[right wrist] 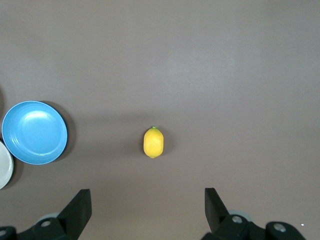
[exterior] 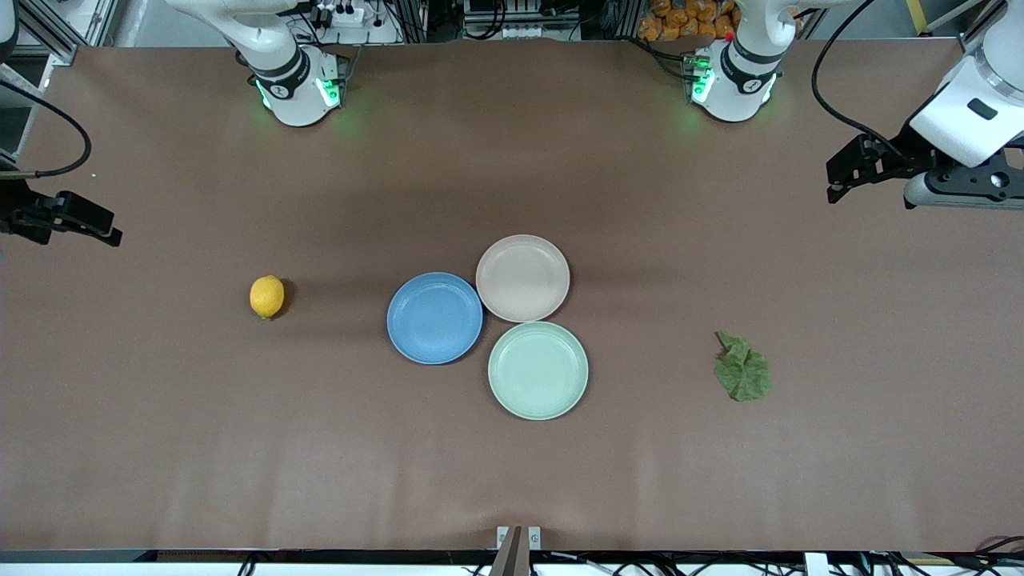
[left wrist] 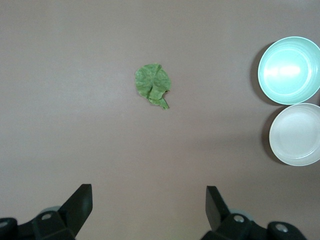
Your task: Place lemon and lettuce in plates
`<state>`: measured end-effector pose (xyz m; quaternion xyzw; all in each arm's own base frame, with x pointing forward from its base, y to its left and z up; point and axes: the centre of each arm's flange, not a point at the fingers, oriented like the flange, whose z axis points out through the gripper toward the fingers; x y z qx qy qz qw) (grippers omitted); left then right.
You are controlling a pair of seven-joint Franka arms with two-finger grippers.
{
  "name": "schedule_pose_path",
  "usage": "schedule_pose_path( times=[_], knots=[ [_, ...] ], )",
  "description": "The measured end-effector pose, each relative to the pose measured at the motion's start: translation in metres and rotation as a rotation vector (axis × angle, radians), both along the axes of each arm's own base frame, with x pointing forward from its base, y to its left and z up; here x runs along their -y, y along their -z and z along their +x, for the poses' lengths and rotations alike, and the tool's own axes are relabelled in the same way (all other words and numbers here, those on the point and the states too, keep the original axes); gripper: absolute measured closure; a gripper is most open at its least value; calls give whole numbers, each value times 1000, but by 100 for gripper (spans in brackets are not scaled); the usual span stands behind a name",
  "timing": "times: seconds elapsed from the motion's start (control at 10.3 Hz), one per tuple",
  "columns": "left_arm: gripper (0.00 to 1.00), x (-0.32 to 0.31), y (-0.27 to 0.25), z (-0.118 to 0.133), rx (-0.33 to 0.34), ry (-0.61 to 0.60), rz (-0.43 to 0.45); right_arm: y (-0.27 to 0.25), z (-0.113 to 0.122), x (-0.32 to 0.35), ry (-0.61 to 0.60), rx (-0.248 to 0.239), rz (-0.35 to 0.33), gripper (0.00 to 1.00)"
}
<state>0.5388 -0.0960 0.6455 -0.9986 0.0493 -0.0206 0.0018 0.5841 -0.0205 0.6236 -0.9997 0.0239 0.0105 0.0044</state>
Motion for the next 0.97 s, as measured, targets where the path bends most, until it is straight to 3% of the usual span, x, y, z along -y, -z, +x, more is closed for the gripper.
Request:
schedule_pose_path(
  times=[0.39, 0.97],
  knots=[
    [0, 0, 15, 6, -27, 0, 2, 0, 0, 1, 2, -1, 0, 0],
    [0, 7, 113, 51, -91, 4, -1, 3, 0, 3, 6, -9, 0, 0]
  ],
)
